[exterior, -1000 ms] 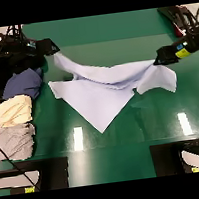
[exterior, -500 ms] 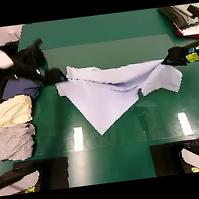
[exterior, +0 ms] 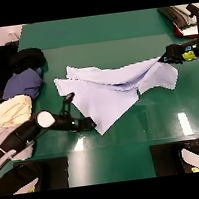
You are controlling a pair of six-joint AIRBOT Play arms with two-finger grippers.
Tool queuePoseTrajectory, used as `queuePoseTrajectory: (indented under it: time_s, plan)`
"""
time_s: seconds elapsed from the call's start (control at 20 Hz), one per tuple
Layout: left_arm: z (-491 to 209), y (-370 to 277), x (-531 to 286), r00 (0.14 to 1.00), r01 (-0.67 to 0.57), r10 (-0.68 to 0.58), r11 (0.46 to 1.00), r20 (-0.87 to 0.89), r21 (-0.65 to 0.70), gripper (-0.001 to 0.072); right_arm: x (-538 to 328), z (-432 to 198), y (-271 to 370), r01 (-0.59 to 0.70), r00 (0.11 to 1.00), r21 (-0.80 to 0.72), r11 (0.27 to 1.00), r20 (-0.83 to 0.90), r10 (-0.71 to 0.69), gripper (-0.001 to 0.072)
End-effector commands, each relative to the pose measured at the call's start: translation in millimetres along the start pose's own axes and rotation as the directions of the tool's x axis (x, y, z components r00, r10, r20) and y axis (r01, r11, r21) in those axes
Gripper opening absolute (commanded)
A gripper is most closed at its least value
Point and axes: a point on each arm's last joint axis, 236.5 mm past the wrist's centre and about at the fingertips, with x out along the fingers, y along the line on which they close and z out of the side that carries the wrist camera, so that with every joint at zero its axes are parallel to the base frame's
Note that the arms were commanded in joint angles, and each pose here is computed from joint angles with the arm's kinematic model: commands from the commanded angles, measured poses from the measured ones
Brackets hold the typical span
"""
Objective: Fold the shirts.
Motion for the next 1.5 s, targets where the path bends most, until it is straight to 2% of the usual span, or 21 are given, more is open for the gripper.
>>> queuePoseTrajectory:
  time_s: [0.0, 0.45, 0.65, 0.75, 0.8, 0.85, 0.95, 1.1, 1.25, 1.35, 1.45]
  plan:
    - [-19.3, -13.4, 19.3, 1.000, 0.017, -0.017, 0.998, 0.012, -0.055, 0.0523, 0.6, 0.4, 1.3, -0.005, 1.000, 0.000, 1.000, 0.001, 0.005, 0.0019]
    - [-26.9, -4.2, 44.4, 0.999, 0.008, -0.017, 0.985, -0.051, -0.171, 0.0523, 0.5, 0.6, 5.1, -0.021, 1.000, 0.004, 1.000, 0.002, 0.021, 0.0019]
    - [-9.0, -7.9, 52.3, 0.999, 0.049, -0.047, 0.977, 0.015, -0.206, 0.0513, 0.5, -0.2, 5.2, -0.022, 1.000, 0.004, 1.000, -0.002, 0.022, 0.0019]
    - [-0.2, -7.7, 52.0, 0.998, 0.056, -0.046, 0.976, 0.052, -0.210, 0.0295, 0.6, -0.3, 5.1, -0.021, 1.000, 0.004, 1.000, -0.002, 0.021, 0.0019]
    - [2.6, -7.9, 51.8, 0.997, 0.060, -0.047, 0.975, 0.064, -0.213, 0.0235, 0.6, -0.3, 5.1, -0.021, 1.000, 0.004, 1.000, -0.002, 0.021, 0.0019]
    - [4.8, -8.1, 51.6, 0.996, 0.063, -0.048, 0.974, 0.074, -0.217, 0.0237, 0.5, -0.2, 5.1, -0.021, 1.000, 0.004, 1.000, -0.002, 0.021, 0.0019]
    - [7.2, -9.8, 50.4, 0.995, 0.069, -0.053, 0.973, 0.080, -0.218, 0.0022, 0.3, -0.1, 5.1, -0.021, 1.000, 0.003, 1.000, -0.001, 0.021, 0.0019]
    - [40.1, -36.3, 19.8, 0.978, 0.136, -0.119, 0.987, 0.171, -0.088, 0.0023, -9.1, 5.5, 5.4, -0.016, 0.999, -0.026, 1.000, 0.042, 0.017, 0.0019]
    - [116.3, -77.7, -86.0, 0.875, 0.205, -0.229, 0.973, 0.427, 0.103, 0.0023, -47.4, 31.5, -0.3, 0.014, 0.980, -0.018, 1.000, 0.201, -0.010, 0.0019]
    - [153.1, -98.9, -191.7, 0.760, 0.126, -0.254, 0.961, 0.598, 0.247, 0.0023, -89.2, 51.4, 0.7, 0.044, 0.947, -0.031, 0.999, 0.320, -0.032, 0.0019]
    - [163.2, -116.2, -289.8, 0.655, -0.032, -0.236, 0.941, 0.718, 0.338, 0.0023, -135.4, 69.0, 9.4, 0.078, 0.898, -0.058, 0.995, 0.438, -0.045, 0.0019]
